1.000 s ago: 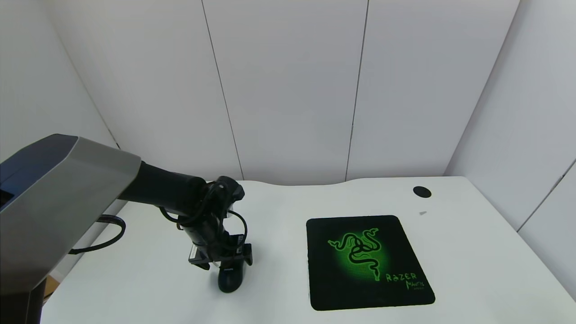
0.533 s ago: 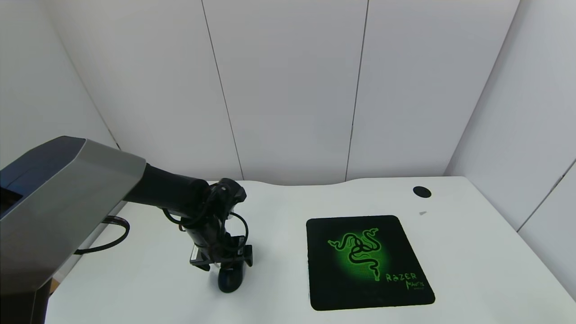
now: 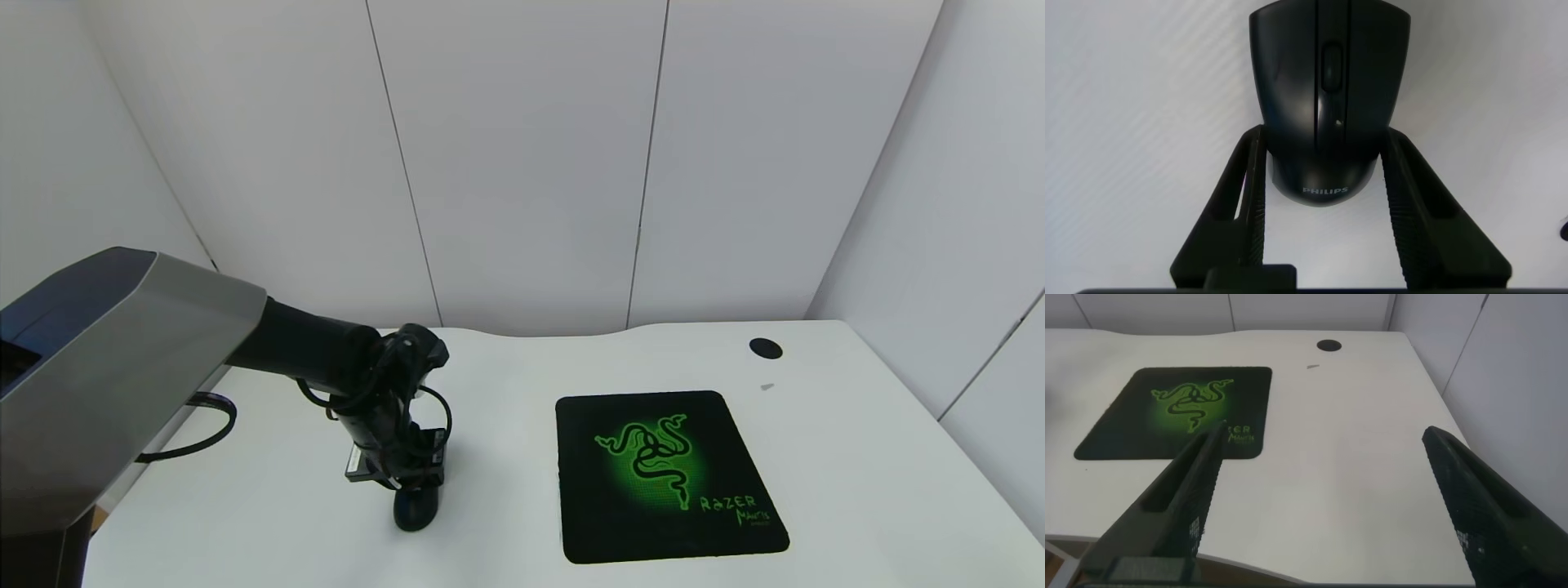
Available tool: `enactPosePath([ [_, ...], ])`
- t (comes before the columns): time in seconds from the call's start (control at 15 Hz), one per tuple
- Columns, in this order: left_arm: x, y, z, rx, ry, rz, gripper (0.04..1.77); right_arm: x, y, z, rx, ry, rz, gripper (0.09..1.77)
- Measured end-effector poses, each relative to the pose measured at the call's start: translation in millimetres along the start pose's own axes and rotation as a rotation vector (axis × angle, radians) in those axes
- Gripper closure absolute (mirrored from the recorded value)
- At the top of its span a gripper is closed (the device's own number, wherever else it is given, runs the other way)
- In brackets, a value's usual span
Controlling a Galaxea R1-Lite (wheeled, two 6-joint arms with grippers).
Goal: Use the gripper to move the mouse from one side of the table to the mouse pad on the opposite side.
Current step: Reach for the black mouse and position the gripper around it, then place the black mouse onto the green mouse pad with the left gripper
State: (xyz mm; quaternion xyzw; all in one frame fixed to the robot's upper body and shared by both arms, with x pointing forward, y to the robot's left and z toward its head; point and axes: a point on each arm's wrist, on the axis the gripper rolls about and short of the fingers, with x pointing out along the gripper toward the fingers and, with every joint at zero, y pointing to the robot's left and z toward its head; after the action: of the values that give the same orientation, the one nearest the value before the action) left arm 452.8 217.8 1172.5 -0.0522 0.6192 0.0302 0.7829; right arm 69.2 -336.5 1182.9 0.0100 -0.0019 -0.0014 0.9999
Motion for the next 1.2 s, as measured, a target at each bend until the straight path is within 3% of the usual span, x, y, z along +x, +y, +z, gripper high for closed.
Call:
enactPosePath([
  [0.47,-10,0.7,1,-0.011,-0.010,-0.001,0.92,0,0,0,0.000,0.000,0.000,0.15],
  [0.87,-71,5.0,3,-0.085,0.038,0.013,0.93,0,0,0,0.000,0.000,0.000,0.15],
  [1.2,-108,-12.7,5,-0.119,-0.024,-0.034,0.93,0,0,0,0.000,0.000,0.000,0.15],
])
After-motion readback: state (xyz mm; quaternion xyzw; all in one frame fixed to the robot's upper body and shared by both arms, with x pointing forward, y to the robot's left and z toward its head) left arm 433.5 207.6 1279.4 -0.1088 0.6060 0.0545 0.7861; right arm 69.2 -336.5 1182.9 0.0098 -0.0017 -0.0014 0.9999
